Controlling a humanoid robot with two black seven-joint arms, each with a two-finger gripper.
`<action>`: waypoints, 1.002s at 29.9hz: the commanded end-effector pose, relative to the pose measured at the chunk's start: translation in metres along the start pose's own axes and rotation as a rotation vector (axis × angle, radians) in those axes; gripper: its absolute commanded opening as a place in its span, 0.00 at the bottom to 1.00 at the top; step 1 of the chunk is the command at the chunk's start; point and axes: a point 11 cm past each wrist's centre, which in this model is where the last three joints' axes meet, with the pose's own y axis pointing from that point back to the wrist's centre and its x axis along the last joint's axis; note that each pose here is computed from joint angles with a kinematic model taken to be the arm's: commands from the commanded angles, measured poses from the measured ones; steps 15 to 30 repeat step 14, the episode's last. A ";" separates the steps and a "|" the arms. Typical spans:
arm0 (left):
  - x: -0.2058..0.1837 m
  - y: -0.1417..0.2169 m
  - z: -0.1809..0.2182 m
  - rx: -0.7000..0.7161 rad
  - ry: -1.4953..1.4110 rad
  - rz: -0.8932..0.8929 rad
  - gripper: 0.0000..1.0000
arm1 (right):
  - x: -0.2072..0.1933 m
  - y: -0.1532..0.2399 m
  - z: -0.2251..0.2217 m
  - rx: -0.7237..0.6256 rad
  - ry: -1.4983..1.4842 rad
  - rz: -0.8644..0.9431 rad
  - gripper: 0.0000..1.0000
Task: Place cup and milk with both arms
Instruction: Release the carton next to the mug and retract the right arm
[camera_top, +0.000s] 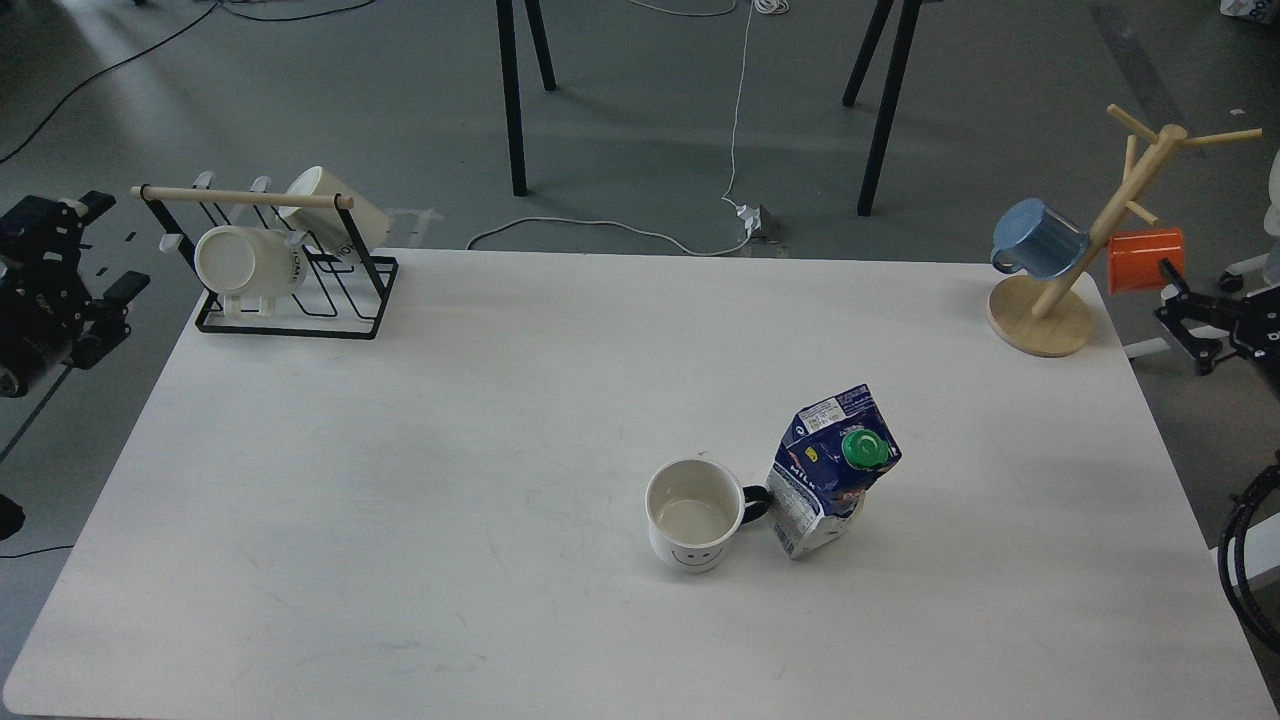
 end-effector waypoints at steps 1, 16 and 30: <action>0.005 0.002 0.002 -0.007 0.007 0.014 0.98 | -0.014 -0.025 0.001 -0.019 0.046 -0.030 0.99; 0.004 -0.002 0.009 -0.024 0.008 0.013 0.98 | -0.009 -0.034 0.021 -0.020 0.002 -0.029 0.99; 0.004 -0.002 0.009 -0.024 0.008 0.013 0.98 | -0.009 -0.034 0.021 -0.020 0.002 -0.029 0.99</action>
